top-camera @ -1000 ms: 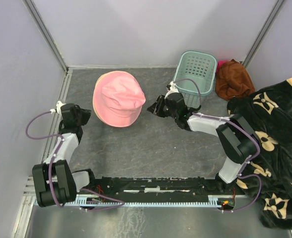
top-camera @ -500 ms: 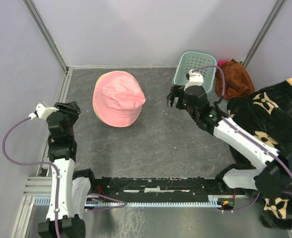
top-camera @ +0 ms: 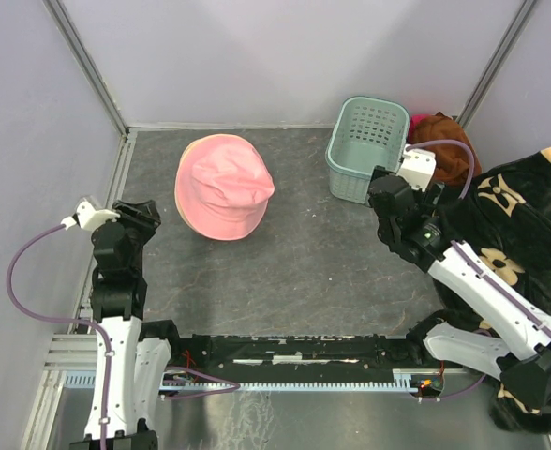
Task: Stack the hats
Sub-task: Reset both arms
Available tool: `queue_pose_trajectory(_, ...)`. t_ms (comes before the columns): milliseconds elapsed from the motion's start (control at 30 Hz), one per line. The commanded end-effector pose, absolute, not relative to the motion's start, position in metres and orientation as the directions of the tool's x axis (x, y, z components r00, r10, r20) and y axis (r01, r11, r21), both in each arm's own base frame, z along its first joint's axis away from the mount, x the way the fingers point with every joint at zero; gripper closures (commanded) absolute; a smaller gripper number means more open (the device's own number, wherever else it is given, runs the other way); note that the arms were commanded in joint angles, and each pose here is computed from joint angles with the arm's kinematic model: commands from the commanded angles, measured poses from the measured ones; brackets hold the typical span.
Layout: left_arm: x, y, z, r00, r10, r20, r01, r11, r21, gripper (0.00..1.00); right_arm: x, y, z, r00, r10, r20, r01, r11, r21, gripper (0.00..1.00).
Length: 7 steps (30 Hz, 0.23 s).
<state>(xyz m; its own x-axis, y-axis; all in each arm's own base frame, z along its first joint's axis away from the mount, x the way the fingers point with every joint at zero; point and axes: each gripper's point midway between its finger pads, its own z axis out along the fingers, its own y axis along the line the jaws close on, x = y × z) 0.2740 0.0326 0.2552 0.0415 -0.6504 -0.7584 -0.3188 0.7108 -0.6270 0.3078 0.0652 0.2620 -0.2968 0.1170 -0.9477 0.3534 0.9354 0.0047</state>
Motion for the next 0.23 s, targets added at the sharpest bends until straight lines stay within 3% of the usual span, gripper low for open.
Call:
queue_pose_trajectory(0, 0.267, 0.030, 0.278, 0.046, -0.571, -0.819, -0.279, 0.780, -0.560, 0.45, 0.291, 0.036, 0.274, -0.253, 0.117, -0.960, 0.467, 0.884, -0.015, 0.01)
queue_pose_trajectory(200, 0.264, 0.025, 0.277, 0.033, -0.547, -0.837, -0.257, 0.804, -0.536, 0.45, 0.280, 0.021, 0.277, -0.240, 0.093, -0.966, 0.503, 0.863, -0.042, 0.03)
